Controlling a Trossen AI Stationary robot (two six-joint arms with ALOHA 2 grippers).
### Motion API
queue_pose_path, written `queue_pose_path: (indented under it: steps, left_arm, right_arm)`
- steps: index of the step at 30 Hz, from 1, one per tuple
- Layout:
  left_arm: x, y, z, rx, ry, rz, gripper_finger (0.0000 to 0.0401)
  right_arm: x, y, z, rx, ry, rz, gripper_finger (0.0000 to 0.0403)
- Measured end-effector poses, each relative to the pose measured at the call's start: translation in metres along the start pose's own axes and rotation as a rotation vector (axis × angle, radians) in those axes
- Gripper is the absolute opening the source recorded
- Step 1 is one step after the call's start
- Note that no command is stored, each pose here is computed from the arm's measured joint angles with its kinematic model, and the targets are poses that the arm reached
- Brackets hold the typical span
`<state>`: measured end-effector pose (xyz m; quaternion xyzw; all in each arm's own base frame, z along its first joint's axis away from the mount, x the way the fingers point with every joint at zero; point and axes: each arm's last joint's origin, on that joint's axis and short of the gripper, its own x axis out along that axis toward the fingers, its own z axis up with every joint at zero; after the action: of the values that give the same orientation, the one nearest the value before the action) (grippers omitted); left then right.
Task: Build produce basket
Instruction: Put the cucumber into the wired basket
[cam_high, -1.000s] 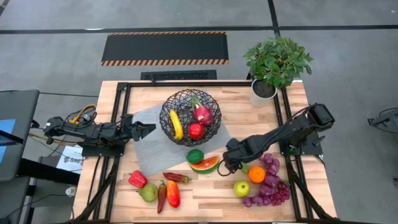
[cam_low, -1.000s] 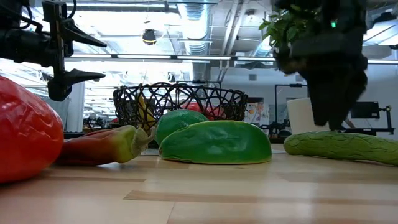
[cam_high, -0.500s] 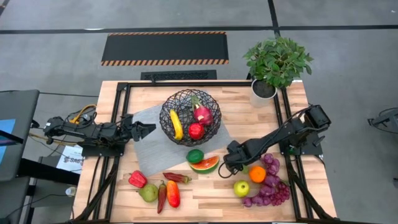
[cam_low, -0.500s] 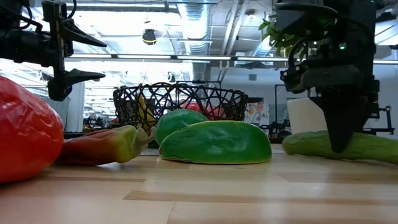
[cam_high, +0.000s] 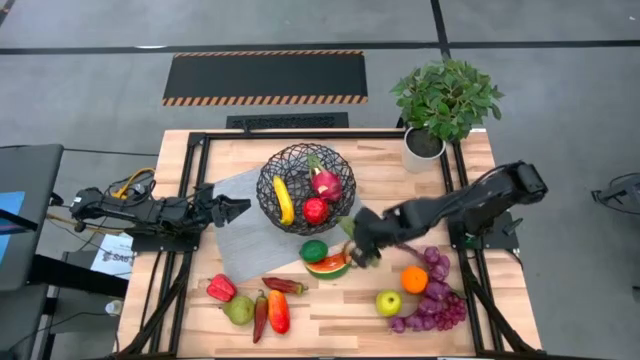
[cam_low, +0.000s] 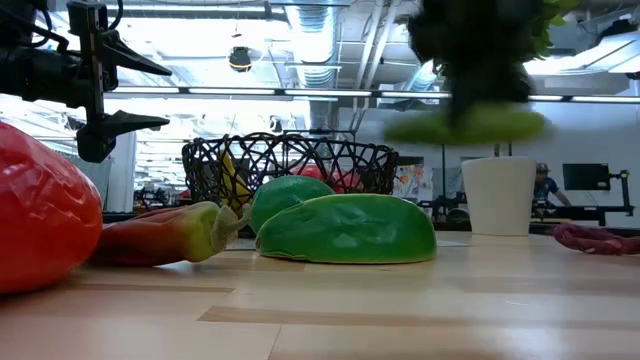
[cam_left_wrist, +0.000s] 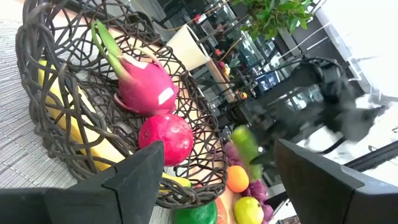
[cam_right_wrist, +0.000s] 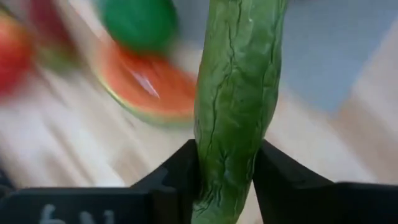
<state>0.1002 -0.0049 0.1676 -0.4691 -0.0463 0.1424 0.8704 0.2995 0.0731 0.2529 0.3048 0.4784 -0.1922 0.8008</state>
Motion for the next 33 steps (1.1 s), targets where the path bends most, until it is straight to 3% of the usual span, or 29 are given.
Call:
queue_pose_path:
  steps: [7,12,17,26,33]
  left_arm:
    - [0.000,0.000,0.000,0.000,-0.002,0.001,0.0289]
    - [0.000,0.000,0.000,-0.002,-0.002,0.001,0.0289]
    - [0.000,0.000,0.000,-0.007,-0.002,0.001,0.0289]
    - [0.000,0.000,0.000,-0.004,-0.004,0.003,0.0289]
    - [0.000,0.000,0.000,-0.005,-0.004,0.003,0.0289]
  right_arm:
    - [-0.037,0.011,0.079,-0.028,-0.340,0.138,0.0159]
    - [-0.022,0.010,0.135,-0.007,-0.476,0.143,0.0148]
    - [0.011,0.003,0.174,0.039,-0.485,0.101,0.0153]
    - [0.077,0.001,0.195,0.081,-0.364,0.037,0.0168]
    - [0.100,-0.003,0.197,0.092,-0.303,-0.016,0.0194]
